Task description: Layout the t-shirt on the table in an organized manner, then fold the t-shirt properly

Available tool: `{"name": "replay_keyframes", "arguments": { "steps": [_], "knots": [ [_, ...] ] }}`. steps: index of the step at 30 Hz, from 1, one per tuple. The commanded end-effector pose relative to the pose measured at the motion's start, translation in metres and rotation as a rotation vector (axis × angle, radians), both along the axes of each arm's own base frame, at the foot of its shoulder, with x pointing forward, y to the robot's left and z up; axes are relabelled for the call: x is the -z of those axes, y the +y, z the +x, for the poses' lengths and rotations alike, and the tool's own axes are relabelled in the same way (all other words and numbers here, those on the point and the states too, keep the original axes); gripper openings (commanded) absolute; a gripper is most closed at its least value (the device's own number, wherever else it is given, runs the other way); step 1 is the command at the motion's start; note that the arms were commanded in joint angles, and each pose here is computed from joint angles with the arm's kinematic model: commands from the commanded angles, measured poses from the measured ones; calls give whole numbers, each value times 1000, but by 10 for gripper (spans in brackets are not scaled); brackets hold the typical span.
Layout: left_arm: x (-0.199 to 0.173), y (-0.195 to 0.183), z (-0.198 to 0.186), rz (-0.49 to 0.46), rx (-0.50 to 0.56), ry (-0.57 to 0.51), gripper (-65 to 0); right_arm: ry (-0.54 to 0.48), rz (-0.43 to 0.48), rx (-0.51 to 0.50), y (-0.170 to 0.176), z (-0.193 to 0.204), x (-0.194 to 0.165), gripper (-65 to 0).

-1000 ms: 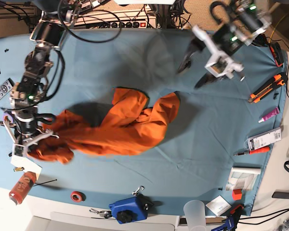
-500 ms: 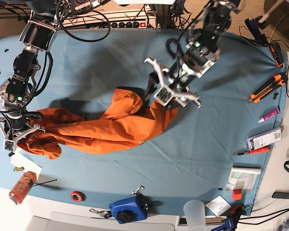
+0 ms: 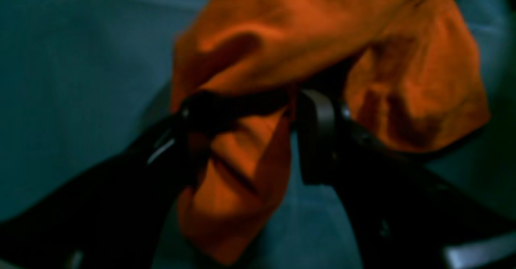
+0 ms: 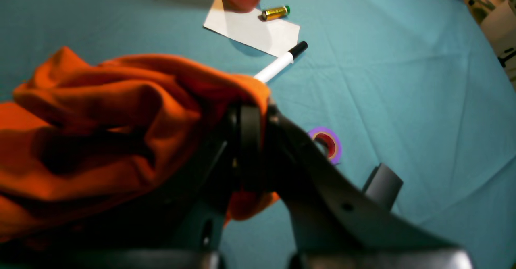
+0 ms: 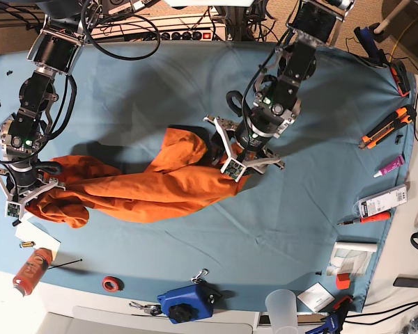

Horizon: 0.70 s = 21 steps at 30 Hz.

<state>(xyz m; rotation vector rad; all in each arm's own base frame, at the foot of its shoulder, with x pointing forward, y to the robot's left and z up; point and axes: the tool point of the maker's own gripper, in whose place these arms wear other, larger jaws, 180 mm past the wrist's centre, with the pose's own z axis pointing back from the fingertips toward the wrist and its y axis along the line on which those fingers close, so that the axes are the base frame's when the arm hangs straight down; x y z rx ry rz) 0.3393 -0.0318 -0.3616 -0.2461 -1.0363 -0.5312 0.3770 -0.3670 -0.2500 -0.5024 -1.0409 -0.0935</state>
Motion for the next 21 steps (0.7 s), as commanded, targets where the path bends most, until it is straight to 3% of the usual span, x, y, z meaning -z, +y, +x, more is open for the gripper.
{"name": "replay_keyframes", "arguments": {
  "steps": [1,5,8,14,17,21],
  "knots": [
    [-17,0,12,-28,-31,-42,-349,-64,-37,-1,-6,6,-24,-650],
    [-13,26,21,-24,-203,-16,-540,-64,-37,-1,-6,6,-24,-650],
    [-14,28,22,-14,-217,-22,-650,-70,-39,-4,-5,7,-25,-650],
    [-21,45,20,131,-239,-24,-650,-101,-51,-16,-4,10,-31,-650],
    [-52,58,22,176,-295,-75,-650,-122,-53,-24,-2,10,-38,-650],
    [-103,71,16,166,-354,-156,-650,-186,-29,-58,11,11,-61,-650]
  ]
}}
